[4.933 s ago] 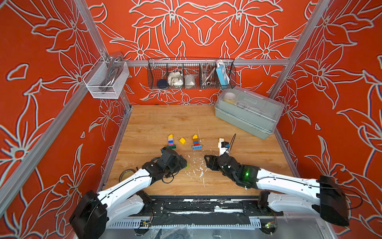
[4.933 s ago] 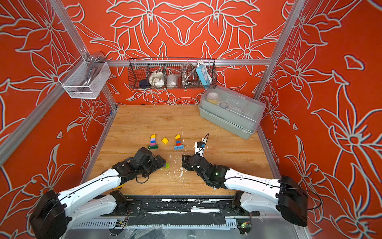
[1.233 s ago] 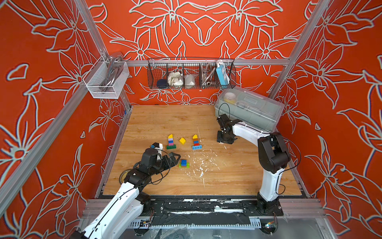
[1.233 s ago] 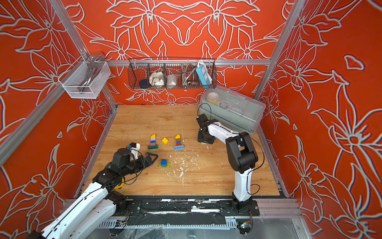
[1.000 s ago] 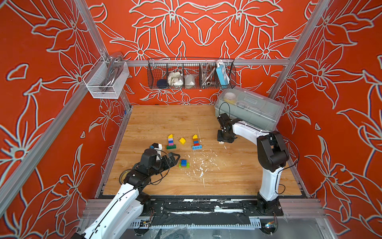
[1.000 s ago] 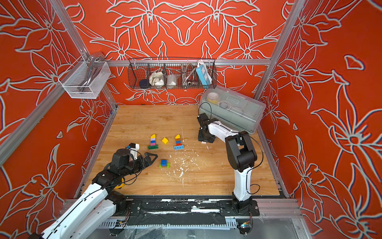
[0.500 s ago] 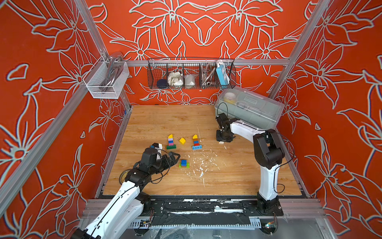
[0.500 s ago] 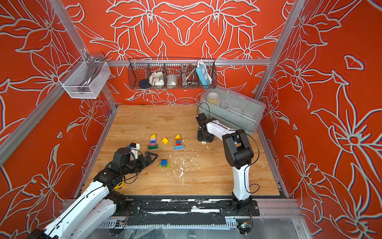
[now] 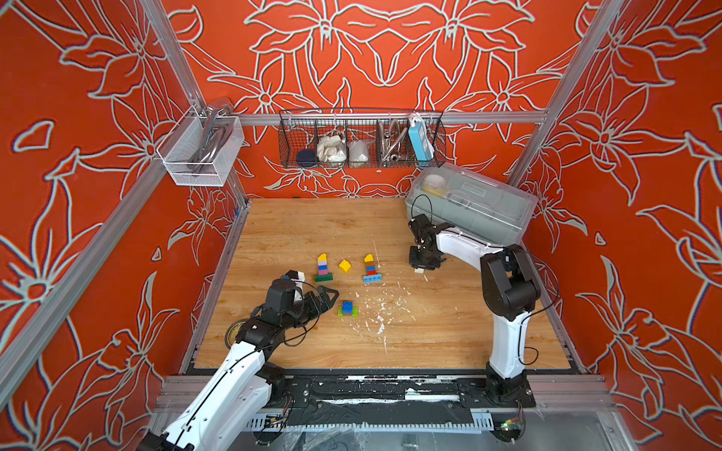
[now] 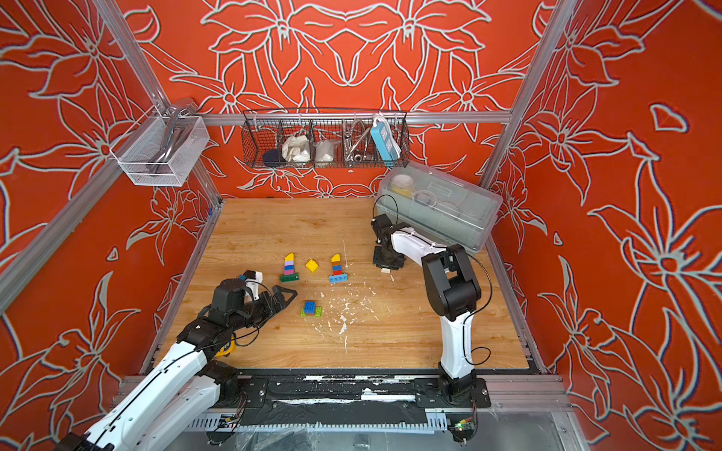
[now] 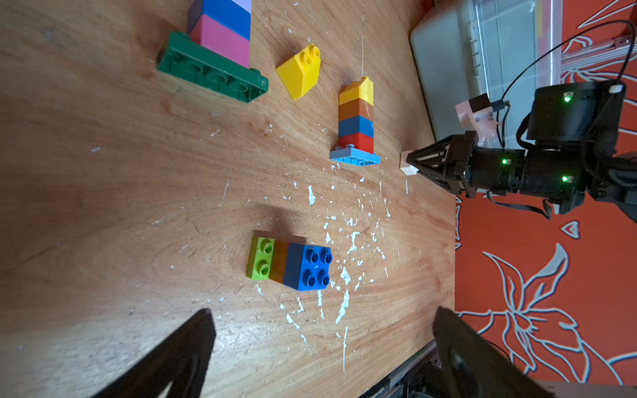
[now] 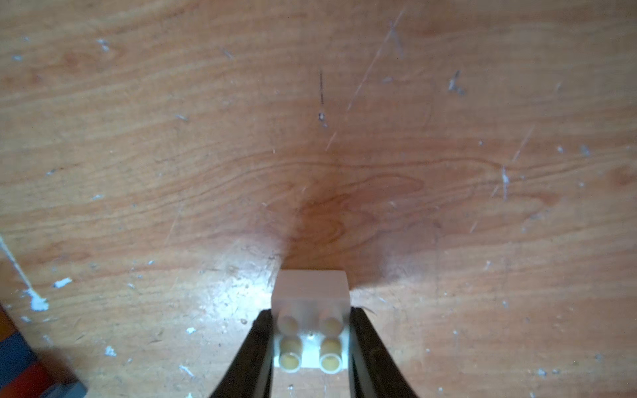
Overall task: Assemble the number 1 with lego
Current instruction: Pick up the lego brick from the center of the board, then assemble the lego brick with the lego brick.
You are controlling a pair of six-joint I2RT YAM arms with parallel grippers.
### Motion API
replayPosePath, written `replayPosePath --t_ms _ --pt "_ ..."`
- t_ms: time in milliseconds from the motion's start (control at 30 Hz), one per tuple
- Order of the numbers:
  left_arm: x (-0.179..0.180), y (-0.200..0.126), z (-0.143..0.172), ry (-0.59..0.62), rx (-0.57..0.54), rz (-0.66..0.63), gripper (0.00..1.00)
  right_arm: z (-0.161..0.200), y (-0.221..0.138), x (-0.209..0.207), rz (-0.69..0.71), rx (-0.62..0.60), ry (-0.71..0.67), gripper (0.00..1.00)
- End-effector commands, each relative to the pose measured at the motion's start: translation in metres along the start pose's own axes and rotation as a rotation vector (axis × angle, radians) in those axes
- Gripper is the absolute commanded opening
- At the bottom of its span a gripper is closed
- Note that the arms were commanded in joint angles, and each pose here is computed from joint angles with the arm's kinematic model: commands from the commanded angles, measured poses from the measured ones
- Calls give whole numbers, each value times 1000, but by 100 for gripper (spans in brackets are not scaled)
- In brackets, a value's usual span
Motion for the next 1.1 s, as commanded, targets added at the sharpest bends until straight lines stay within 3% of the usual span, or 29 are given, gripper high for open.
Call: replayPosePath --t_ms 0,200,367,500,700,1067 --pt "-1 -3 -1 -3 -11 18 99 20 -38 16 -20 -20 11 28" --pt "10 -12 -5 -38 -74 -22 99 59 -82 65 -15 -69 -43 29" --pt "31 -41 -12 -93 -233 -88 99 80 -115 120 -62 -130 -82 29" --pt "34 -43 -11 -100 -237 -110 99 91 -133 166 -52 -142 -158 28" --pt "35 -49 -11 -100 -255 -108 99 112 -125 211 -1 -89 -227 28" --pt "48 -68 -15 -113 -331 -211 99 121 -95 247 9 -38 -223 25"
Point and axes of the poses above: each gripper's point midway between its finger pads, its own y axis out along the fingers, its own x axis along the line the jaws close on, z = x × y, the point moved 2 cm from there along -y, back along the fingers, and after that the axes turned 12 degrees about -y, right-handed, at the moved point
